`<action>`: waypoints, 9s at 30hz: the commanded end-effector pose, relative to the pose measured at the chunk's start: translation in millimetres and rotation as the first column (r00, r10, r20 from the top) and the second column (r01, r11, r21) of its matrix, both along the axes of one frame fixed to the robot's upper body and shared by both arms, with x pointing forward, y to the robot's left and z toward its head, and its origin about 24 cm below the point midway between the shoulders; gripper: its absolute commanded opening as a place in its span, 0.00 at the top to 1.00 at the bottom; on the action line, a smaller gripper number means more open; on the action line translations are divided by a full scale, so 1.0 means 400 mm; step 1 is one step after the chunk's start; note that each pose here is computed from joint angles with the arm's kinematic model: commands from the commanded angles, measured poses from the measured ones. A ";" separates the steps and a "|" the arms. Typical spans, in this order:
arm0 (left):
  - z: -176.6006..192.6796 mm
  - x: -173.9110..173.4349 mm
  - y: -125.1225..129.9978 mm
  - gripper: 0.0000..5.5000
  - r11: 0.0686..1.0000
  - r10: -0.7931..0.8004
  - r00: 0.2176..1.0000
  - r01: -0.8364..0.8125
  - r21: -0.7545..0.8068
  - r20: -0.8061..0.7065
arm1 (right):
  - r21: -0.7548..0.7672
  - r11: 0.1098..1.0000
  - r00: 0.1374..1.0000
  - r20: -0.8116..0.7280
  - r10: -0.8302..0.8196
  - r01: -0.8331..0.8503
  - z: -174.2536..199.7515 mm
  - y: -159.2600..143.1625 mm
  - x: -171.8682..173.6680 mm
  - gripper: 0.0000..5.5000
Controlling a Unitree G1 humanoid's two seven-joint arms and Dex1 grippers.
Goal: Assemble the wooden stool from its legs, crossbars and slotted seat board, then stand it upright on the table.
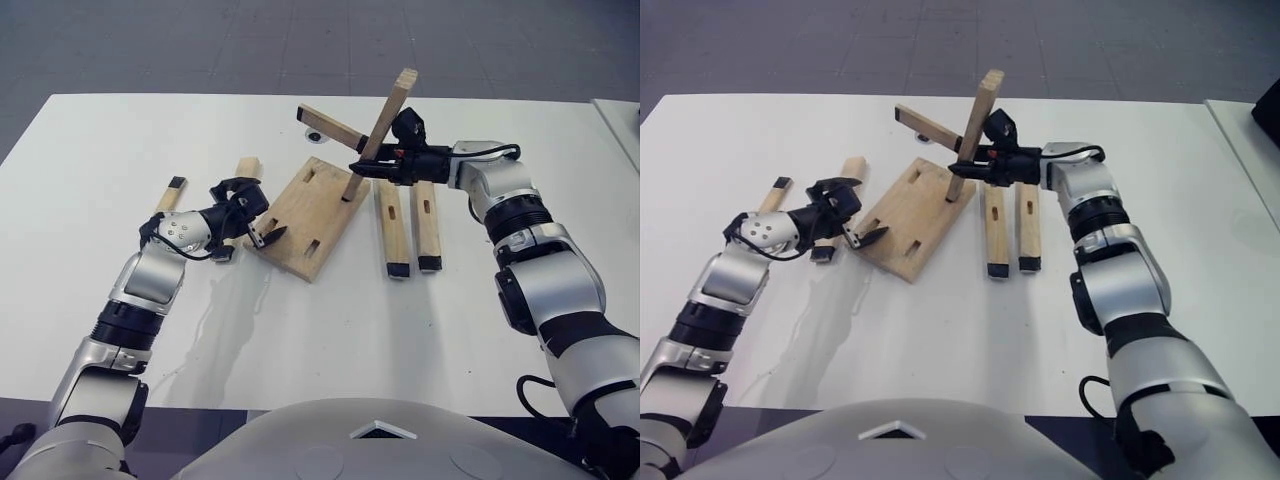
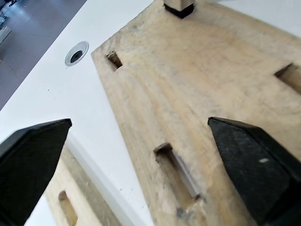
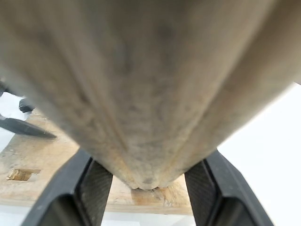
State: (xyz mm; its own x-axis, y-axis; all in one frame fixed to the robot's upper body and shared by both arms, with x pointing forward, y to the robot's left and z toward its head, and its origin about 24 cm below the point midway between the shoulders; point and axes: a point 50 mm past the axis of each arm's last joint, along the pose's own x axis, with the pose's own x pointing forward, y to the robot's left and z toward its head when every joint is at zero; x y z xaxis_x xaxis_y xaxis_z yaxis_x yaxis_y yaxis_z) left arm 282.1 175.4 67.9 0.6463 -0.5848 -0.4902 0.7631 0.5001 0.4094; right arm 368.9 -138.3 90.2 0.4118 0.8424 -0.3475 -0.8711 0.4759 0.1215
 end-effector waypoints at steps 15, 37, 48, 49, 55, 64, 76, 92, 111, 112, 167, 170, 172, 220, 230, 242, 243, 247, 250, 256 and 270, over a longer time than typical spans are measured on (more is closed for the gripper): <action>0.008 0.004 -0.006 0.02 0.999 0.021 0.999 -0.020 -0.028 0.045 | -0.030 0.973 0.969 -0.083 -0.231 0.229 -0.001 -0.140 -0.104 0.26; -0.015 -0.006 0.003 0.02 0.997 0.066 0.997 -0.065 -0.029 0.026 | 0.330 0.920 0.948 0.162 -0.276 0.211 0.287 0.112 0.038 0.02; -0.017 -0.014 0.013 0.02 0.996 0.082 0.996 -0.082 -0.035 0.016 | 0.640 0.756 0.897 0.245 -0.367 0.135 0.494 0.058 -0.018 0.02; -0.013 -0.012 0.015 0.02 0.995 0.086 0.996 -0.086 -0.042 0.019 | 0.687 0.717 0.881 0.258 -0.397 0.121 0.531 0.041 -0.033 0.02; 0.023 0.011 0.028 0.02 0.990 0.129 0.987 -0.123 -0.066 0.098 | 0.771 0.590 0.763 0.227 -0.605 0.238 0.556 -0.094 -0.117 0.02; 0.067 0.058 0.139 0.02 0.957 0.290 0.930 -0.288 -0.046 0.226 | 0.470 0.566 0.630 0.027 -0.776 0.677 0.191 -0.171 -0.287 0.02; -0.002 0.066 0.175 0.02 0.969 0.214 0.963 -0.230 0.087 0.163 | -0.061 0.627 0.629 0.040 -0.776 0.777 -0.118 -0.133 -0.394 0.02; 0.023 0.040 0.099 0.02 0.969 -0.084 0.995 0.068 0.238 0.061 | -0.208 0.527 0.551 0.080 -0.831 0.824 -0.134 -0.164 -0.429 0.02; 0.001 -0.085 -0.002 0.02 0.990 -0.127 0.992 0.128 0.061 -0.025 | -0.331 0.484 0.529 0.057 -0.846 0.810 -0.138 -0.187 -0.419 0.37; -0.003 -0.092 -0.007 0.02 0.990 -0.130 0.991 0.132 0.055 -0.037 | -0.338 0.465 0.515 0.071 -0.854 0.818 -0.137 -0.195 -0.419 0.39; 0.314 -0.101 -0.092 0.02 0.269 -0.586 0.778 -0.078 -0.960 -0.227 | 0.640 0.741 0.923 -0.124 0.364 -0.206 0.177 -0.003 -0.361 0.62; 0.317 -0.100 -0.090 0.05 0.290 -0.582 0.779 -0.067 -0.955 -0.232 | 0.626 0.753 0.933 -0.111 0.342 -0.202 0.176 -0.002 -0.356 0.62; 0.316 -0.094 -0.084 0.10 0.303 -0.567 0.788 -0.072 -0.950 -0.240 | 0.606 0.770 0.941 -0.104 0.323 -0.197 0.172 -0.003 -0.352 0.62; 0.186 0.025 0.033 0.63 0.584 0.055 0.996 -0.088 -0.807 -0.068 | -0.191 0.975 0.994 0.051 -0.102 0.110 -0.025 -0.017 -0.234 0.02; 0.179 0.026 0.040 0.63 0.589 0.065 0.996 -0.085 -0.804 -0.058 | -0.216 0.957 0.978 0.112 -0.174 0.195 -0.007 -0.047 -0.224 0.02; 0.178 0.032 0.029 0.63 0.611 0.058 0.997 -0.073 -0.788 -0.048 | -0.446 0.885 0.986 0.153 -0.067 0.130 -0.051 -0.063 -0.270 0.02; 0.178 0.033 0.026 0.63 0.617 0.053 0.998 -0.068 -0.784 -0.045 | -0.455 0.883 0.986 0.162 -0.046 0.116 -0.049 -0.053 -0.269 0.02; 0.174 0.035 0.016 0.63 0.636 0.038 0.999 -0.054 -0.770 -0.038 | -0.483 0.872 0.980 0.200 0.014 0.086 -0.037 -0.026 -0.255 0.02; 0.174 0.037 0.014 0.63 0.642 0.036 0.999 -0.048 -0.765 -0.033 | -0.503 0.861 0.976 0.214 0.037 0.078 -0.033 -0.022 -0.246 0.02; 0.176 0.041 0.017 0.63 0.641 0.045 0.999 -0.048 -0.766 -0.025 | -0.454 0.880 0.956 0.294 0.002 0.137 0.015 -0.015 -0.230 0.02; 0.175 0.041 0.018 0.63 0.634 0.048 0.998 -0.055 -0.771 -0.031 | -0.455 0.884 0.966 0.259 0.019 0.105 -0.003 0.008 -0.248 0.02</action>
